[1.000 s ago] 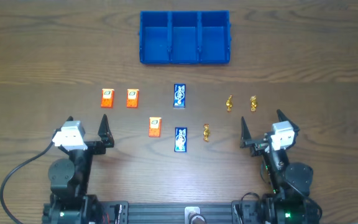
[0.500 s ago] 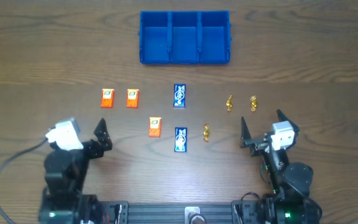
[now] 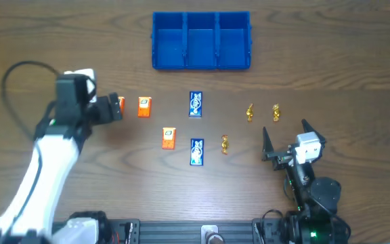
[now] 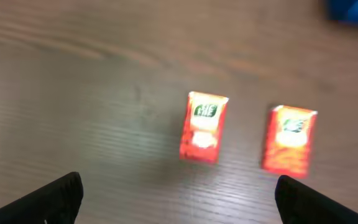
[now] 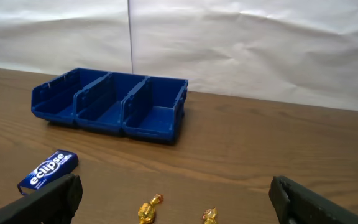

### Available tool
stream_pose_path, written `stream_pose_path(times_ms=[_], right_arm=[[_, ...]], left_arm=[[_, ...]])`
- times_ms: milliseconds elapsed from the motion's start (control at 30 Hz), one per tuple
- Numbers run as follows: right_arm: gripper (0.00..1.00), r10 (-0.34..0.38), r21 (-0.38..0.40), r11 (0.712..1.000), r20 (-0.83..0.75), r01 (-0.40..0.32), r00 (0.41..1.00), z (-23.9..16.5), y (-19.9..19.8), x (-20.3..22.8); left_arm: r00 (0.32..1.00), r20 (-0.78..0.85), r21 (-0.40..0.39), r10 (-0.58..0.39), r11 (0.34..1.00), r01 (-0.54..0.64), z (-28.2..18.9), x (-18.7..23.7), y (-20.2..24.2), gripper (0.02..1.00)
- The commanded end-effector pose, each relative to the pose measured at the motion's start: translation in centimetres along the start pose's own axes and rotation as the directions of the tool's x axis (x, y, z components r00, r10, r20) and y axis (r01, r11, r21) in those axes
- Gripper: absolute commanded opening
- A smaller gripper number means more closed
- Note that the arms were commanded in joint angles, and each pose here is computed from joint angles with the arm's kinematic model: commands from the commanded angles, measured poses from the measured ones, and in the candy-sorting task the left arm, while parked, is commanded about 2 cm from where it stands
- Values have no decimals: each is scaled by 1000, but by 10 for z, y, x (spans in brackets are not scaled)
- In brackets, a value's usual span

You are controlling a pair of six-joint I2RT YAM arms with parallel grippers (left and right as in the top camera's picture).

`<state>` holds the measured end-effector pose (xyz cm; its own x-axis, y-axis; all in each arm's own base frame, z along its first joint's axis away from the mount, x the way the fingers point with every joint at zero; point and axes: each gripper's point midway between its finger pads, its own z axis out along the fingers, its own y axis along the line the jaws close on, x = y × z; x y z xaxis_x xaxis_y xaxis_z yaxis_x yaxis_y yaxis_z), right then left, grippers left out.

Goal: Sort Candies Into Trays

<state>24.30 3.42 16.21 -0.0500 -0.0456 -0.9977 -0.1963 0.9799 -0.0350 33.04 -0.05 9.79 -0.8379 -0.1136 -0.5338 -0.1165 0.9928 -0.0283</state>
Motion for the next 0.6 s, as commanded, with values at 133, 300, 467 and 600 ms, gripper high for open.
stream_pose_path(times_ms=[133,300,467,600], right_arm=[[998,-15,-2,1000,0,15,1000,0,1,1],[998,-15,-1,1000,0,15,1000,0,1,1],[998,-16,-1,1000,0,16,1000,0,1,1],[998,-15,-2,1000,0,15,1000,0,1,1]], left_arm=[[974,-169,42,152,988,-147,66,27,-8,998],[949,-178,129,260,962,-240,87,22,-24,987],[935,-187,140,301,950,-278,98,18,-27,967],[935,-190,140,301,950,-277,105,19,-27,936]])
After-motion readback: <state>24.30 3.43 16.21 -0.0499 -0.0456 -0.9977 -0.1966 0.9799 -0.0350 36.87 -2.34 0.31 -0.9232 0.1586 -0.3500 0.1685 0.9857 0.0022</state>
